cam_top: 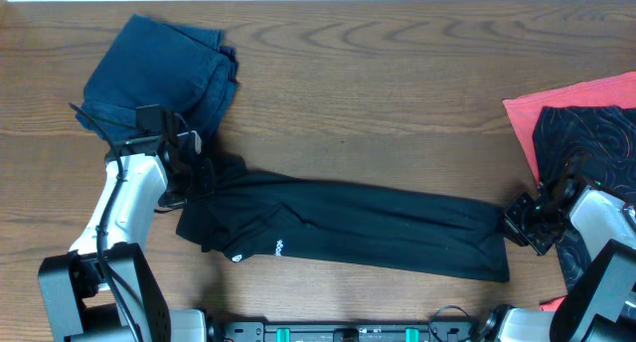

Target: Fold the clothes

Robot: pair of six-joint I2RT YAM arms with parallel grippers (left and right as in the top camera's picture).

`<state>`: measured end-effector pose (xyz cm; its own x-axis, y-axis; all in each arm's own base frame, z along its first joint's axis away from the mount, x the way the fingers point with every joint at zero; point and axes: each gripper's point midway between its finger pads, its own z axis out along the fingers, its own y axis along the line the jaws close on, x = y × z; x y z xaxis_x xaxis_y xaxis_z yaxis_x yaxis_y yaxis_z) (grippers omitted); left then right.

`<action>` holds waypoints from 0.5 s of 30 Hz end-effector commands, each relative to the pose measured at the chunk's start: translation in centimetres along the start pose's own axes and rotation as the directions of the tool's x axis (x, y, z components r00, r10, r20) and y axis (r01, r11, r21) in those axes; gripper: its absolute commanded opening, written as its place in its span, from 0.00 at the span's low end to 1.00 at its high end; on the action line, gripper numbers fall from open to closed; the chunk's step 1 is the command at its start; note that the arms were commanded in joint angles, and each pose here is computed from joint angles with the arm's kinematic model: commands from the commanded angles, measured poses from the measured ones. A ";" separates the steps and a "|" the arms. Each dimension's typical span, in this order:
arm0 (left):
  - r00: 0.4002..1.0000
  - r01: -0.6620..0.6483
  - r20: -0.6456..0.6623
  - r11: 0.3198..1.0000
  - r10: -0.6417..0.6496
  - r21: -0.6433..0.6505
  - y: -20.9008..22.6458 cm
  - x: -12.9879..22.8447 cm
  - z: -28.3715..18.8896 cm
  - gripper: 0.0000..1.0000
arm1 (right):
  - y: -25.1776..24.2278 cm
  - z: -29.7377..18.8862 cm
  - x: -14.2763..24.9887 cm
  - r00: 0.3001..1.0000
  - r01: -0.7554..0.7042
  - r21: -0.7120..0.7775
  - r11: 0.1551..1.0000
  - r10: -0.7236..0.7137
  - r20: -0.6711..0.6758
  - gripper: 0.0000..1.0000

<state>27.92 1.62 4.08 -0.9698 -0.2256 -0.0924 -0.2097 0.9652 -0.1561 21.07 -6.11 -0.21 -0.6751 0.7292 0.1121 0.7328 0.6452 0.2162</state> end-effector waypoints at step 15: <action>0.997 0.033 -0.068 0.987 -0.022 0.160 -2.6 1.5 -0.9 0.70 | 3.3 -5.6 -2.4 0.979 0.129 -0.185 0.974 -0.096 0.178 0.40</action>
<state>26.32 0.05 4.26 -0.9695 -0.2449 -0.0066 -0.2364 0.9420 -0.2382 24.17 -7.10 4.94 -0.7071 0.7043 -0.0632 0.6361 0.6726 0.3781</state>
